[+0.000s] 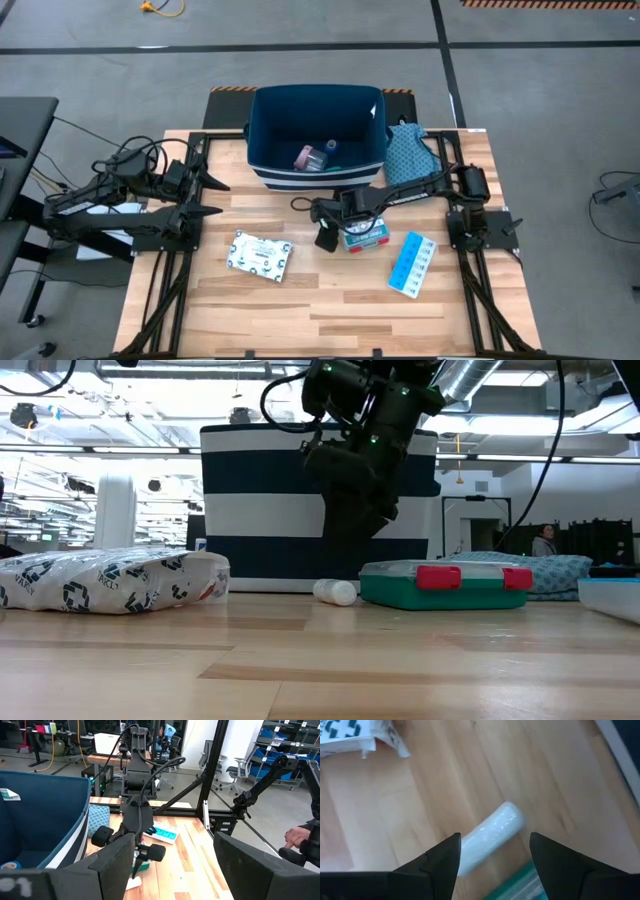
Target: Pick & place medical supplies in basket/bin
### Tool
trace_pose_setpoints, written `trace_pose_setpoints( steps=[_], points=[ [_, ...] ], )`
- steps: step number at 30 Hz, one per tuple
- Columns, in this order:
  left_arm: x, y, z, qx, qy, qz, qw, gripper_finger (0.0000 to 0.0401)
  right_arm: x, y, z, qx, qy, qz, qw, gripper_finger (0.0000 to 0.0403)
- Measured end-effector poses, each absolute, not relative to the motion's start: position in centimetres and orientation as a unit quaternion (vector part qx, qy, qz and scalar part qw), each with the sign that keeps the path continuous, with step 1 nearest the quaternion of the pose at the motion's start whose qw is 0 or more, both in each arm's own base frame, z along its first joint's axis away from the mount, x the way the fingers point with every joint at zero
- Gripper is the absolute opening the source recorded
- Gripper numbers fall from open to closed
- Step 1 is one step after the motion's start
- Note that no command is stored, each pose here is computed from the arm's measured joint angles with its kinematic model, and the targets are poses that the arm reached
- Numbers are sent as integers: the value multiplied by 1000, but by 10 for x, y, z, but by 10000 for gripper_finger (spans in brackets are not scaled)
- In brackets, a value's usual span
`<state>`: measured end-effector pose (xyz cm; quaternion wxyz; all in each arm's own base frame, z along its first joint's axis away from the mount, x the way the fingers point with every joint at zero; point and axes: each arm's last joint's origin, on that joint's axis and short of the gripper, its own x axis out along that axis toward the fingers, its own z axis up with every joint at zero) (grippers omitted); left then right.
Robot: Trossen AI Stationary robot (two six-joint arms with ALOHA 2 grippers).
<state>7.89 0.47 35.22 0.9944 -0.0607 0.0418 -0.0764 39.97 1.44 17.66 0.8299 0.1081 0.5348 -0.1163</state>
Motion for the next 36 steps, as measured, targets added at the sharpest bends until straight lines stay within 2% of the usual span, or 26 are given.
trace_pose_setpoints(
  steps=[14,20,29,36],
  points=[
    [79,5,352,-60,42,-77,994,261,426,21,137,109,586,-102,797,230],
    [79,5,352,-60,43,-76,994,261,436,22,131,103,608,-104,780,221],
    [79,5,352,-60,42,-76,994,261,446,21,139,105,594,-95,792,128],
    [79,5,352,-60,43,-76,994,261,458,23,158,114,568,-73,812,53]
  ],
)
